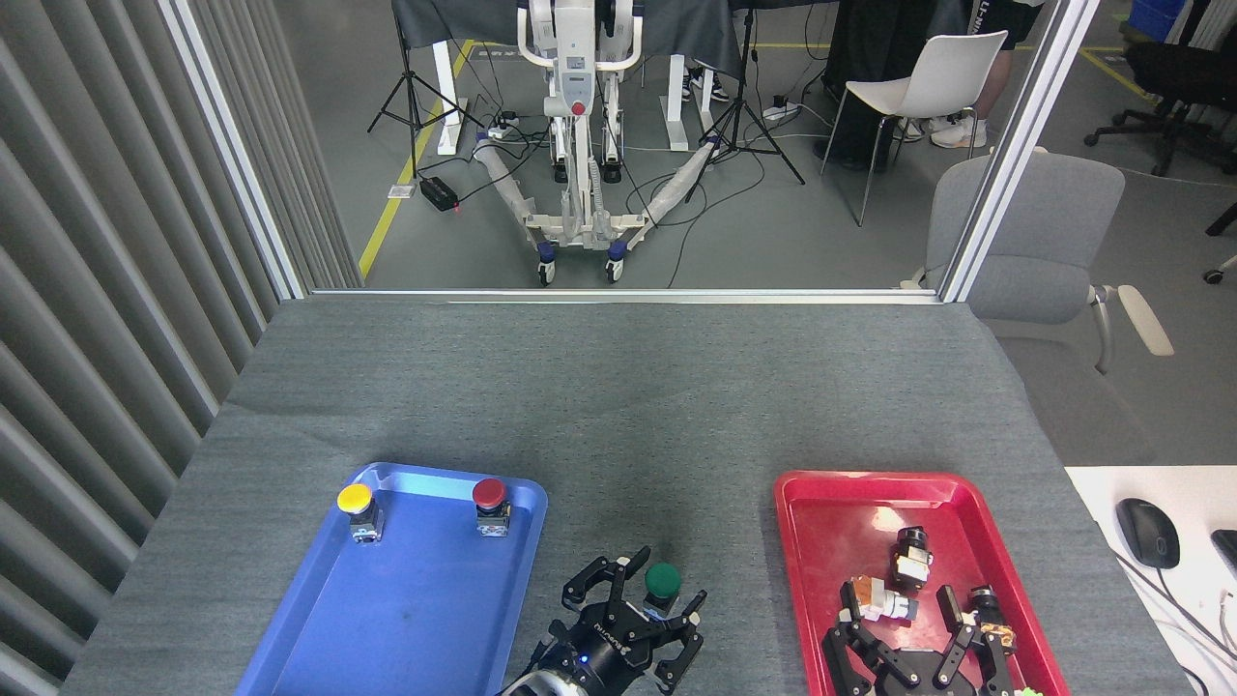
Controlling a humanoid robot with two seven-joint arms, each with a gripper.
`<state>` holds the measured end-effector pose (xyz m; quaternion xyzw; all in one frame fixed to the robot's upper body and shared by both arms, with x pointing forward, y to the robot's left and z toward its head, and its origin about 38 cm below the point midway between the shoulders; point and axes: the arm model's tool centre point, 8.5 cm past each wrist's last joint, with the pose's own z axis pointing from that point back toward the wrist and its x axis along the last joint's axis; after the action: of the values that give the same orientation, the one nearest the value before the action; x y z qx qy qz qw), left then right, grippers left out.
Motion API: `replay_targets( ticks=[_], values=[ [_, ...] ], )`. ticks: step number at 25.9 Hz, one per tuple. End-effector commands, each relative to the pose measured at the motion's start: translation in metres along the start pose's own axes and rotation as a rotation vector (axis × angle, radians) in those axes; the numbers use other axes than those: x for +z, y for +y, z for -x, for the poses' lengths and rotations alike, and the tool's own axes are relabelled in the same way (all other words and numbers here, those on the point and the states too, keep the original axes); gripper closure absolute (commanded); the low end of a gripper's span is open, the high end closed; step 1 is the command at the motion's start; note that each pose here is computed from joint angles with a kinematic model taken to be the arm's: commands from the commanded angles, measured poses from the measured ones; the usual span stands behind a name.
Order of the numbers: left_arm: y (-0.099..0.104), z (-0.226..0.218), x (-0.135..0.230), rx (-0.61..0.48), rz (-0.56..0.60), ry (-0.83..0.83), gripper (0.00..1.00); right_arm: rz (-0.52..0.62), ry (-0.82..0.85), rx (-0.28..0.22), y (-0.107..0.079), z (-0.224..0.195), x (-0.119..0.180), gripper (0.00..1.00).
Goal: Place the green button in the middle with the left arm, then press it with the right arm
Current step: 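Release the green button on the table and withdraw the left hand, then move the right hand over the green button and press down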
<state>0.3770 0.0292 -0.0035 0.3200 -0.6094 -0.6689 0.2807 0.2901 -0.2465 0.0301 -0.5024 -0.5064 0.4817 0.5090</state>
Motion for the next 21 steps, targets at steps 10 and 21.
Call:
replay_targets(
  ticks=[10,21],
  values=[
    [0.035,0.102,0.155,-0.1,-0.135,0.462,0.01,0.007,-0.077,-0.031,-0.001,-0.029,-0.01,0.46],
    [0.008,0.147,0.22,0.2,-0.136,0.691,0.01,-0.011,-0.213,-0.019,0.005,-0.095,-0.024,1.0]
  ],
)
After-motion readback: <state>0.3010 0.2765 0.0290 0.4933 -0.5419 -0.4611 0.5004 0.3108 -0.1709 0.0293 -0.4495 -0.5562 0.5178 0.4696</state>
